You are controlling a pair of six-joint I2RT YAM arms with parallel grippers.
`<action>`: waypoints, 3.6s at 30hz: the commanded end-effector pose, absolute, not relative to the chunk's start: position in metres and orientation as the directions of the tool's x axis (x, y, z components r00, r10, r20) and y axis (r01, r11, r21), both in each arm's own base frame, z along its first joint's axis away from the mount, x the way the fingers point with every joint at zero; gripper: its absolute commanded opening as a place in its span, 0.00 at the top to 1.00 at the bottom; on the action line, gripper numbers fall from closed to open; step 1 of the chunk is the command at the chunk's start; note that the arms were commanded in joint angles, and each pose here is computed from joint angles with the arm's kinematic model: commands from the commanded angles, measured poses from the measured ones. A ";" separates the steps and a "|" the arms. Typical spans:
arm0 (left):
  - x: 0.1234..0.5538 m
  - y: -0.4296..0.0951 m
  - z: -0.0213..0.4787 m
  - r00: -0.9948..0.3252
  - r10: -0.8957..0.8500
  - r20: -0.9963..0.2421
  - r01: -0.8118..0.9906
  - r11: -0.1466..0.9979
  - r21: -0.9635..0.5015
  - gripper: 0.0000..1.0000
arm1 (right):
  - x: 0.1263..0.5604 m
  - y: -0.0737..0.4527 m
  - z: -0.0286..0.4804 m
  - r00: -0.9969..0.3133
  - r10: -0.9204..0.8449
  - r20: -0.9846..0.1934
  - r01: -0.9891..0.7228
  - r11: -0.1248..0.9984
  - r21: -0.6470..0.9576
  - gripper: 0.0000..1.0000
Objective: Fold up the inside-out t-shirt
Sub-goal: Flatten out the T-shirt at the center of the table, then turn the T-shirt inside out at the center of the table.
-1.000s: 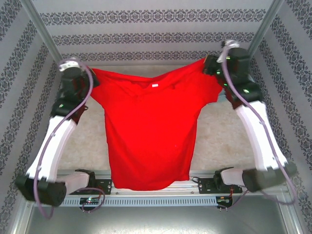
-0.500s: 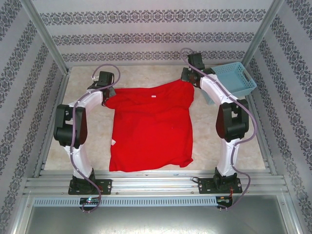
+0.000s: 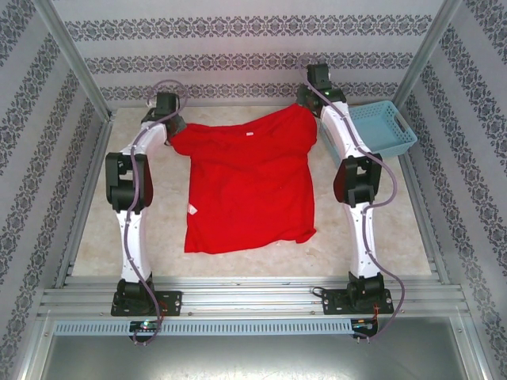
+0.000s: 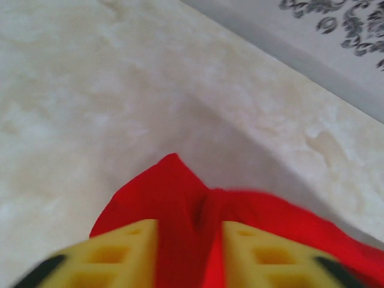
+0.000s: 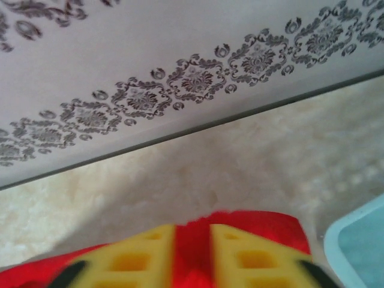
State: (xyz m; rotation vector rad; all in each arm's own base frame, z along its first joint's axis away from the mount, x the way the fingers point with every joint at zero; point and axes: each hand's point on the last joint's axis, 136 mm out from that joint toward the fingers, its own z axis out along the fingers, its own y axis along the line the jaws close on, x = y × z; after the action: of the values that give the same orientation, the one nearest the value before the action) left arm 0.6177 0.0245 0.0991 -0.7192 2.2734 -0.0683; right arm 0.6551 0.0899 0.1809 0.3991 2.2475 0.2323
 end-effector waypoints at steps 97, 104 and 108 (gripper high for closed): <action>0.368 -0.133 0.053 -0.856 -0.332 -0.396 -0.220 0.927 -0.303 0.26 | 0.277 0.150 0.016 -0.958 0.152 -0.243 0.105 0.975 0.195 0.34; 0.328 -0.174 0.048 -0.886 -0.266 -0.379 -0.133 0.930 -0.342 0.26 | 0.300 0.129 0.014 -0.930 0.301 -0.211 0.223 0.919 0.325 0.40; 0.306 -0.193 0.070 -0.882 -0.142 -0.448 -0.002 0.954 -0.299 0.23 | 0.303 0.118 0.040 -0.923 0.255 -0.289 0.179 0.948 0.265 0.38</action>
State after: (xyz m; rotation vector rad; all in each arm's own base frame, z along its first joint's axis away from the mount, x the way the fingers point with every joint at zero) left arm 0.3118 -0.1867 0.0512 -0.1731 2.6827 -0.4152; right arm 0.3052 0.1235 0.0244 0.3595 2.7965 0.3915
